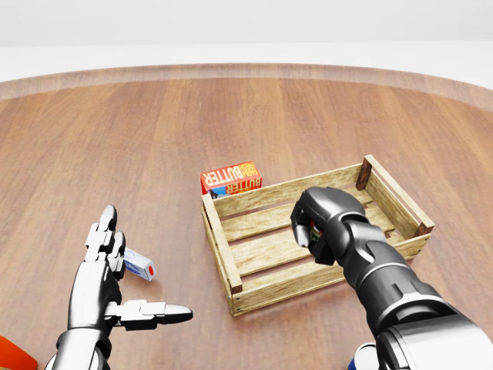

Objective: Pick up the tomato sauce, and put it in the wooden tray.

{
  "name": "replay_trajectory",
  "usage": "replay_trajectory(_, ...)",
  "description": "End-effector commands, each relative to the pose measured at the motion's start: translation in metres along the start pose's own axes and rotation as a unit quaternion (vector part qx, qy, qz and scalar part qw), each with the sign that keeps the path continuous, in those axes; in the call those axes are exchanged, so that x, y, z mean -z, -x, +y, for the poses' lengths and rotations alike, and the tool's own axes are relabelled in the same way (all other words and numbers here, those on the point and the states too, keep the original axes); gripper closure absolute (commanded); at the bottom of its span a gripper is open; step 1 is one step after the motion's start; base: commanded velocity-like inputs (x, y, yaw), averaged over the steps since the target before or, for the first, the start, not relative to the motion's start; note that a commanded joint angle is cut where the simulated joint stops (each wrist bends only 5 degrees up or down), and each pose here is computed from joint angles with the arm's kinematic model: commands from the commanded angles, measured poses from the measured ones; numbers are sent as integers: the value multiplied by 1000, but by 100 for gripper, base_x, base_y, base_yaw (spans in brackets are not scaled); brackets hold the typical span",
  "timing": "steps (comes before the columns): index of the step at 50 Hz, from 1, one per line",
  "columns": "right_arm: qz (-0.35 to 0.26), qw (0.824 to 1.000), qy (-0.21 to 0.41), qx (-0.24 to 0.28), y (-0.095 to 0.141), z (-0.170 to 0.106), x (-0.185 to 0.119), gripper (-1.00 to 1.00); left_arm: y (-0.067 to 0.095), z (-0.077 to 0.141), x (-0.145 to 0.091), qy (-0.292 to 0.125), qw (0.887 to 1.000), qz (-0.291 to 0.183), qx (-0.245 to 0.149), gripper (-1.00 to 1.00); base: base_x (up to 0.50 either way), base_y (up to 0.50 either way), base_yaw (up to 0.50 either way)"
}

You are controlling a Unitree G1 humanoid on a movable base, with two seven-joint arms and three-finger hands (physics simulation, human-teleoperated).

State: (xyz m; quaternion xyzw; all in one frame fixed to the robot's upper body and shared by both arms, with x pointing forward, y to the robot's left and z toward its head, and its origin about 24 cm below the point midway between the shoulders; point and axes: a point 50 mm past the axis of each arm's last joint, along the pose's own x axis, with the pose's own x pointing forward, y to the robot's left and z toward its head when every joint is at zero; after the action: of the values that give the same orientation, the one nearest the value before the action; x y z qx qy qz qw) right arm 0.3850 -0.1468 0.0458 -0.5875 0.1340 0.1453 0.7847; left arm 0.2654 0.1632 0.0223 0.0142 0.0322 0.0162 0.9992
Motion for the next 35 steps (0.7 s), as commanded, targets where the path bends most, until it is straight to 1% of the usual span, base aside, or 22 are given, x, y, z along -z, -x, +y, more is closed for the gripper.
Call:
replay_trajectory(1,-3,1000,-8,12,0,-5,-2,100,0,0,0,0,1000,0,0,-100,0,0,0)
replay_trajectory(13,-3,1000,-7,15,0,-5,-2,100,0,0,0,0,1000,0,0,-100,0,0,0)
replay_trajectory(24,-8,1000,-4,18,-1,-11,-6,100,0,0,0,0,1000,0,0,-100,0,0,0)
replay_trajectory(35,-6,1000,-4,16,-1,-7,-5,100,0,0,0,0,1000,0,0,-100,0,0,0)
